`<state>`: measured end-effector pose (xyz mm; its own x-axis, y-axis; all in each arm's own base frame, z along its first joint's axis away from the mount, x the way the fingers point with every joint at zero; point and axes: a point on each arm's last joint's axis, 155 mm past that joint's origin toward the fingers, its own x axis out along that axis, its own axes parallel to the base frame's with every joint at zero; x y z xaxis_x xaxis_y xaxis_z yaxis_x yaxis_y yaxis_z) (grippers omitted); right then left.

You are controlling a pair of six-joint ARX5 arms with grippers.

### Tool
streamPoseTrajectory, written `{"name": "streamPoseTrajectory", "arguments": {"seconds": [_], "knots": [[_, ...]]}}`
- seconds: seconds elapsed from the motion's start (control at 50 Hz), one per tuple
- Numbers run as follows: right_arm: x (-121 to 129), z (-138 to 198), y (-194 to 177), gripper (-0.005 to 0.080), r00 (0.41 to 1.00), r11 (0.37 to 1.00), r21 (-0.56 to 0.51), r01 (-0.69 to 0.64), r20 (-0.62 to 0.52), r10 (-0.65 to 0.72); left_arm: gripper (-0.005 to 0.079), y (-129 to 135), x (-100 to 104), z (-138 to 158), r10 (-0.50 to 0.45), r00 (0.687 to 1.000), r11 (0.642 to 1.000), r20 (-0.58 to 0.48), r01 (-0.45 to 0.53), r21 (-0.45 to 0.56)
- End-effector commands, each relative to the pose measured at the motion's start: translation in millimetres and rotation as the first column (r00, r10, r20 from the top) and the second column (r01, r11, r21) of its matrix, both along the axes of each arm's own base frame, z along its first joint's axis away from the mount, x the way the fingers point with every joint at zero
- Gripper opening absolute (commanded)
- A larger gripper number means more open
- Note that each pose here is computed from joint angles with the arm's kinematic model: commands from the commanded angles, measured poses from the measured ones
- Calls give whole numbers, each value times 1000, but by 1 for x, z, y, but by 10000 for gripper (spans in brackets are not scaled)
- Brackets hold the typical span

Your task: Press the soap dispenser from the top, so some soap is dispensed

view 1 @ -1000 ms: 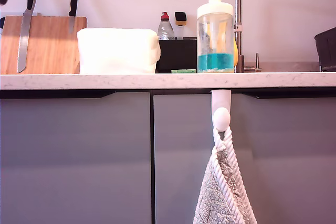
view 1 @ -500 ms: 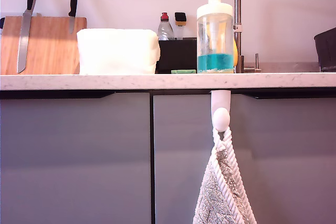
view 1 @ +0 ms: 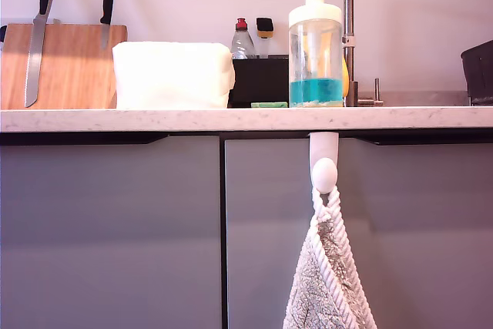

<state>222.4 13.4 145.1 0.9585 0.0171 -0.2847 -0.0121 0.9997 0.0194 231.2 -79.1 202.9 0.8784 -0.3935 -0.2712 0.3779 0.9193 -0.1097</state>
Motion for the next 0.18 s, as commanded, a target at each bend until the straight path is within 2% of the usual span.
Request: {"name": "streamPoseTrajectory", "arguments": {"seconds": [0.0, 0.16], "knots": [[-2, -8, 1, 81, 1000, 1000, -3, -6, -28, 6, -23, 1, -1, -11, 3, 999, 1000, -35, -3, 0], [-11, -31, -1, 81, 992, 1000, -24, -8, -124, 4, -23, 1, -6, -26, 4, 995, 1000, -104, -3, 7]]}}
